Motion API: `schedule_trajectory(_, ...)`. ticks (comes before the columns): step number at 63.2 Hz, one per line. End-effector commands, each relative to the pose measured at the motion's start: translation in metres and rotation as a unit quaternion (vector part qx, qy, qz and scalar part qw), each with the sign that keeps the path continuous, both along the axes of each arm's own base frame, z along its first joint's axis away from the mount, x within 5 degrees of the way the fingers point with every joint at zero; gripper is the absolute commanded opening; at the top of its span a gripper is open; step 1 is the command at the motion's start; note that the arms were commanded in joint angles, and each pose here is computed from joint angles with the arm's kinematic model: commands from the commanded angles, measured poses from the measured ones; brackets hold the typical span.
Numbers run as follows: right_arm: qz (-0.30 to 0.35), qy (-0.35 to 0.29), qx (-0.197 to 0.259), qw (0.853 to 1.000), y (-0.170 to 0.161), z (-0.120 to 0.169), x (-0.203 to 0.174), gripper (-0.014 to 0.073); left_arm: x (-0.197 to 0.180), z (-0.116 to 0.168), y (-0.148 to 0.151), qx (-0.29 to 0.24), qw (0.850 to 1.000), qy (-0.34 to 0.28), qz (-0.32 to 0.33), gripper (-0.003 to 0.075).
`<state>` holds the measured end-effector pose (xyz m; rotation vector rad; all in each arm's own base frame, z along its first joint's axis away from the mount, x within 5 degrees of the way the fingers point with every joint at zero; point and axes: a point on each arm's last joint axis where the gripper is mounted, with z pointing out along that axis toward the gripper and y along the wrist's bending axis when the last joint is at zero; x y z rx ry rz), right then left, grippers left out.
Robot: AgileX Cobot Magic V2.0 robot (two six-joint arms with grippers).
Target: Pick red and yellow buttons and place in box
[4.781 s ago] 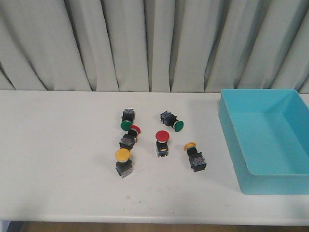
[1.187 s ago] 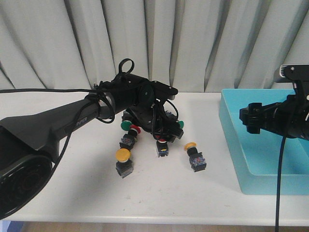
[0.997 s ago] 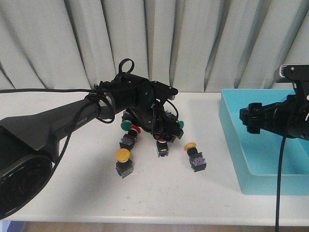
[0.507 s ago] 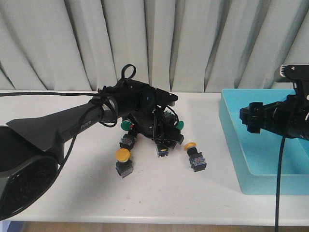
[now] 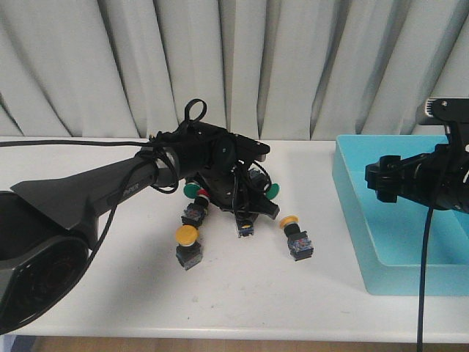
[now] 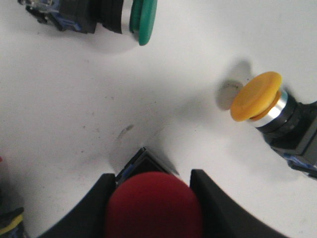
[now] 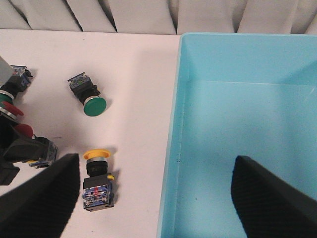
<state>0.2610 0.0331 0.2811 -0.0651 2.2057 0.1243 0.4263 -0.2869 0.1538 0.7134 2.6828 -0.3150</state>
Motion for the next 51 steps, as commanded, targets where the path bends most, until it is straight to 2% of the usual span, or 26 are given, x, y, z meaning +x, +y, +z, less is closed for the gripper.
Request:
schedule_trajectory(1, 0.003, -0.054, 0.002, 0.999, 0.001, 0.021, 0.003, 0.0590, -0.003, 0.057, -0.002, -0.043, 0.998, -0.048, 0.004, -0.0011)
schedule_trajectory(8, 0.024, -0.048, -0.027, 0.998, 0.003, 0.016, 0.006, 0.0590, -0.008, 0.082, 0.003, -0.049, 0.997, -0.060, 0.004, -0.0008)
schedule_trajectory(16, 0.086, -0.032, -0.072, 0.993, 0.021, 0.002, 0.012, 0.0590, -0.016, 0.121, 0.013, -0.066, 0.994, -0.082, 0.006, -0.0008)
schedule_trajectory(27, 0.199, -0.042, -0.124, 0.971, 0.064, -0.025, 0.006, 0.0590, -0.033, 0.177, 0.032, -0.131, 0.987, -0.087, 0.019, -0.0008)
schedule_trajectory(32, 0.242, -0.074, -0.131, 0.959, 0.084, -0.034, -0.006, 0.0590, -0.041, 0.195, 0.038, -0.163, 0.983, -0.077, 0.016, -0.0008)
schedule_trajectory(42, 0.305, -0.145, -0.139, 0.931, 0.112, -0.040, -0.029, 0.0590, -0.057, 0.216, 0.039, -0.190, 0.979, -0.070, -0.021, -0.0008)
schedule_trajectory(51, 0.306, -0.163, -0.127, 0.929, 0.116, -0.035, -0.034, 0.0590, -0.065, 0.223, 0.035, -0.234, 0.971, -0.039, -0.019, -0.0008)
